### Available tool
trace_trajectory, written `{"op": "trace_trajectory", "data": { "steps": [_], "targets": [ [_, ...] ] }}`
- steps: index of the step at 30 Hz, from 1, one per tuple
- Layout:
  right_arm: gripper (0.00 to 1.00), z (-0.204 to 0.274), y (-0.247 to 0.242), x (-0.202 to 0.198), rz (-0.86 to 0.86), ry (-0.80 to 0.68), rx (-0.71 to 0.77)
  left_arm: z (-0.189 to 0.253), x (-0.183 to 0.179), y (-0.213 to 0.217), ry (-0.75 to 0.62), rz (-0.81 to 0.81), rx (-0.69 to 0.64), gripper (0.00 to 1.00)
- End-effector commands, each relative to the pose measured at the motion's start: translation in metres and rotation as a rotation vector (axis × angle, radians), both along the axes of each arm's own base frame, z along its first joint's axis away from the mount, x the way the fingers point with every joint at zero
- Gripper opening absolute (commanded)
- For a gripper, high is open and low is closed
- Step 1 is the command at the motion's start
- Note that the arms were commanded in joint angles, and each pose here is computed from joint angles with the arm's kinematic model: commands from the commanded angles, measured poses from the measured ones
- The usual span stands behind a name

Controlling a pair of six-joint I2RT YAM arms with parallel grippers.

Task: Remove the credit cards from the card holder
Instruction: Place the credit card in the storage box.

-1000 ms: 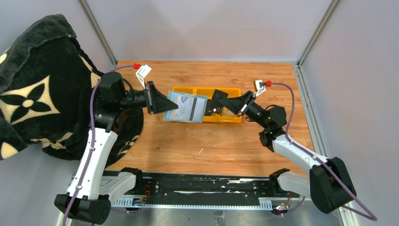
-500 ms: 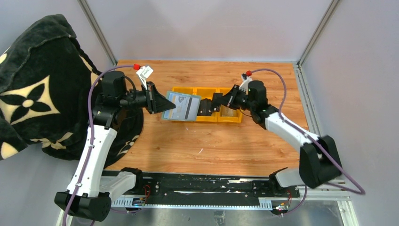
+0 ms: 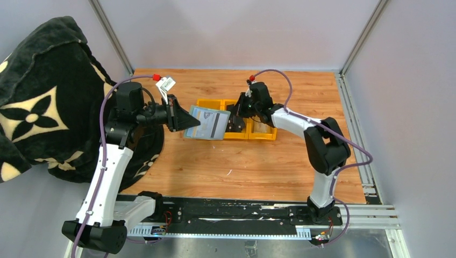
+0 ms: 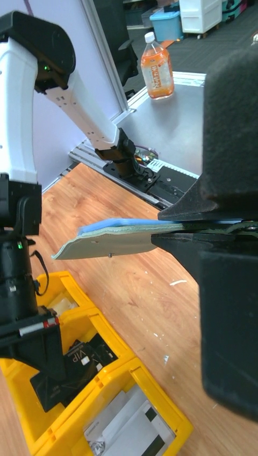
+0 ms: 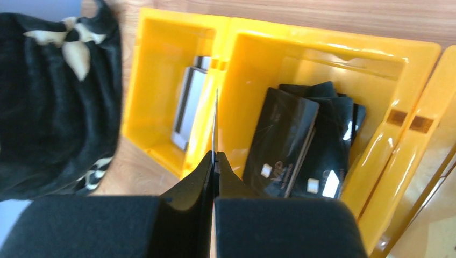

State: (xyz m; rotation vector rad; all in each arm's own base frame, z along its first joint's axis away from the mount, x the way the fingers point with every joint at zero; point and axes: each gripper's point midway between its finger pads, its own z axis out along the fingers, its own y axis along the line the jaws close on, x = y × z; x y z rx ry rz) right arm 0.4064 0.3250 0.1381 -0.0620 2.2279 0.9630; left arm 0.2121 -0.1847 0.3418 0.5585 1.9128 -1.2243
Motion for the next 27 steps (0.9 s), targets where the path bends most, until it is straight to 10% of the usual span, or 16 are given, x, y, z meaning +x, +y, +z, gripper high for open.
{"op": "trace_trajectory", "data": {
  "steps": [1,8,14,21,27],
  "targets": [
    [0.0,-0.034,-0.001,0.009,-0.034,0.026,-0.101,0.015,-0.01,0.0,-0.061,-0.026,-0.01,0.0],
    [0.03,-0.049,0.003,0.013,-0.025,0.034,-0.133,0.017,-0.014,0.001,-0.078,-0.035,-0.008,0.0],
    [0.44,-0.016,0.001,0.008,-0.025,-0.069,-0.219,0.018,-0.016,0.0,-0.08,-0.042,-0.013,0.0],
    [0.69,0.055,-0.009,-0.012,-0.06,-0.208,-0.221,0.032,-0.012,-0.003,-0.099,-0.037,-0.053,0.0],
    [0.86,0.153,0.006,-0.092,0.159,-0.41,0.324,0.044,-0.005,-0.005,-0.128,-0.025,-0.099,0.0]
  ]
}}
